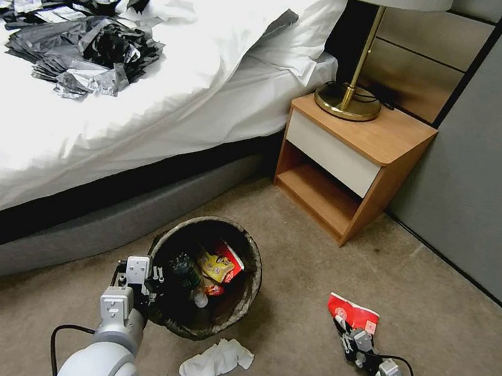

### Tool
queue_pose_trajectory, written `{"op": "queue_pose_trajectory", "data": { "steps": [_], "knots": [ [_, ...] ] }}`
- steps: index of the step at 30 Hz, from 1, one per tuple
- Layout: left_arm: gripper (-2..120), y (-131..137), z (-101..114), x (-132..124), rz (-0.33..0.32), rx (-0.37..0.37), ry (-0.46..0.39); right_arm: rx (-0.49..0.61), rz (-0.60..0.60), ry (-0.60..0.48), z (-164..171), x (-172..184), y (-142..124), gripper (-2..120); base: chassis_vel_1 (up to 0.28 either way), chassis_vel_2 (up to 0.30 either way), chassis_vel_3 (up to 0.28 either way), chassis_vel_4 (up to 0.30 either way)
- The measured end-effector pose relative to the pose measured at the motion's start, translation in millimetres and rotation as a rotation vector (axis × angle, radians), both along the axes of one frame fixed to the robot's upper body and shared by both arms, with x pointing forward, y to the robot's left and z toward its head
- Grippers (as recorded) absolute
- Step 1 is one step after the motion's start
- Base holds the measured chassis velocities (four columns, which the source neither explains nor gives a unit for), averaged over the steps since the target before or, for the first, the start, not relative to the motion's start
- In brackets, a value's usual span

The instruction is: Pick up the trash bin, then pick up the garbage from the floor and place it into the trash bin.

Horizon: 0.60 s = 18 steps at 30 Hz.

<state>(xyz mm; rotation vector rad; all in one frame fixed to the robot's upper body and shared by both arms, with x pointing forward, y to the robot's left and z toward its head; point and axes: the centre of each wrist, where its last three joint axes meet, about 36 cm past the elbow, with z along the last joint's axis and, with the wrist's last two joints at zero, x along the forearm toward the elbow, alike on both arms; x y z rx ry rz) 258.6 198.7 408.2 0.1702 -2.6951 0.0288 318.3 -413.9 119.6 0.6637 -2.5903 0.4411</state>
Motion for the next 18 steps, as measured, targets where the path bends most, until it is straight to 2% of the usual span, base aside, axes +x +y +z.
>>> {"op": "queue_pose_trajectory", "data": {
  "steps": [10,18],
  "knots": [
    [0,0.1,-1.7,1.9,0.002,-0.003,0.004,0.025,-0.034,-0.05,1.8,8.6,13.7,0,0.0,0.0,0.0,0.0],
    [0,0.5,-2.0,1.8,0.004,-0.003,0.006,0.067,-0.066,-0.188,26.1,18.0,36.6,0,0.0,0.0,0.0,0.0]
  ]
}}
